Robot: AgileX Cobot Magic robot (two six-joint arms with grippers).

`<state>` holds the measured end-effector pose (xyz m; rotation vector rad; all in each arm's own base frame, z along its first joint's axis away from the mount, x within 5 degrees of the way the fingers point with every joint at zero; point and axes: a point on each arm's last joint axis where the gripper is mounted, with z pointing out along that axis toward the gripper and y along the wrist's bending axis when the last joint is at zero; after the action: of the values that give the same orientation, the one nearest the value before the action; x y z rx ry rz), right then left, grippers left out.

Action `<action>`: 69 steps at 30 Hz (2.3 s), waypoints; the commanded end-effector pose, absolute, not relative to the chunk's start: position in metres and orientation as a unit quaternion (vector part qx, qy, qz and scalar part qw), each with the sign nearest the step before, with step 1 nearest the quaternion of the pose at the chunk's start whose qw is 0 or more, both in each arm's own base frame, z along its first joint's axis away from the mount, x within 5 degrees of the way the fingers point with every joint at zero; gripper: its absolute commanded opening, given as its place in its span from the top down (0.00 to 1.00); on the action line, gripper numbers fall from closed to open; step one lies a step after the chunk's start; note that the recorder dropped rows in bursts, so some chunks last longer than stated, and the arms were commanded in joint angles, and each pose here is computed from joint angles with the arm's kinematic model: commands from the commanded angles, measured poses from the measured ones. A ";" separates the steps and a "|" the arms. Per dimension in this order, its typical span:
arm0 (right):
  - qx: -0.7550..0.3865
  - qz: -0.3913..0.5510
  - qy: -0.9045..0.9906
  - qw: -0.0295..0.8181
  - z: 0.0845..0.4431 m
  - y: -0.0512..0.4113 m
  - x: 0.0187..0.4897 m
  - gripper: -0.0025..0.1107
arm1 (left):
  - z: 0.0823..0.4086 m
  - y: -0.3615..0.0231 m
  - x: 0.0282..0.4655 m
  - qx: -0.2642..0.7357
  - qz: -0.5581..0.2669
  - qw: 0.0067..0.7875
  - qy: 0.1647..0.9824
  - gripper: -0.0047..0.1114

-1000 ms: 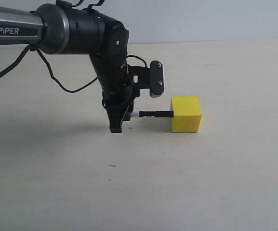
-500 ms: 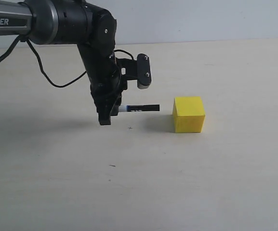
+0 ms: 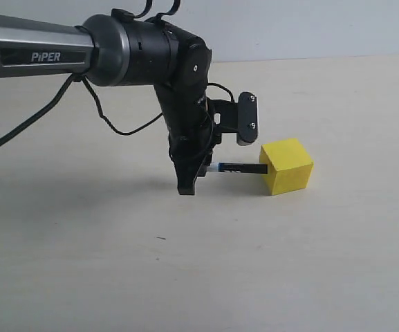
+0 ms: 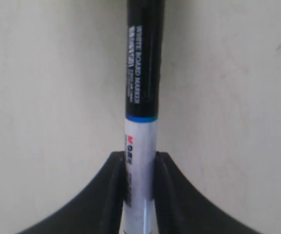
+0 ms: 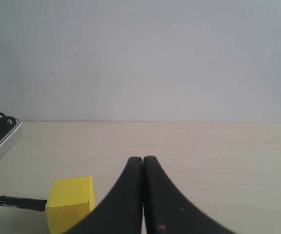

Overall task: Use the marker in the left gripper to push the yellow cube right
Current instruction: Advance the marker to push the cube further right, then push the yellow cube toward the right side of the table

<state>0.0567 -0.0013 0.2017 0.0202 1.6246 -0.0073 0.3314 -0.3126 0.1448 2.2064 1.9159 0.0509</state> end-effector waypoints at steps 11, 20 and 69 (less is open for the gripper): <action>0.008 -0.004 0.723 0.691 0.201 -0.001 0.056 0.98 | 0.142 -0.323 0.341 0.707 0.013 0.174 0.685 0.96; 0.008 -0.004 0.723 0.691 0.201 -0.001 0.056 0.98 | 0.139 -0.327 0.339 0.723 0.031 0.175 0.668 0.96; 0.008 -0.004 0.723 0.691 0.201 -0.001 0.056 0.98 | 0.159 -0.325 0.338 0.714 0.009 0.081 0.695 0.96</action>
<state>0.0567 -0.0013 0.2017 0.0202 1.6246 -0.0073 0.3390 -0.3166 0.1479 2.1439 2.0772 0.0700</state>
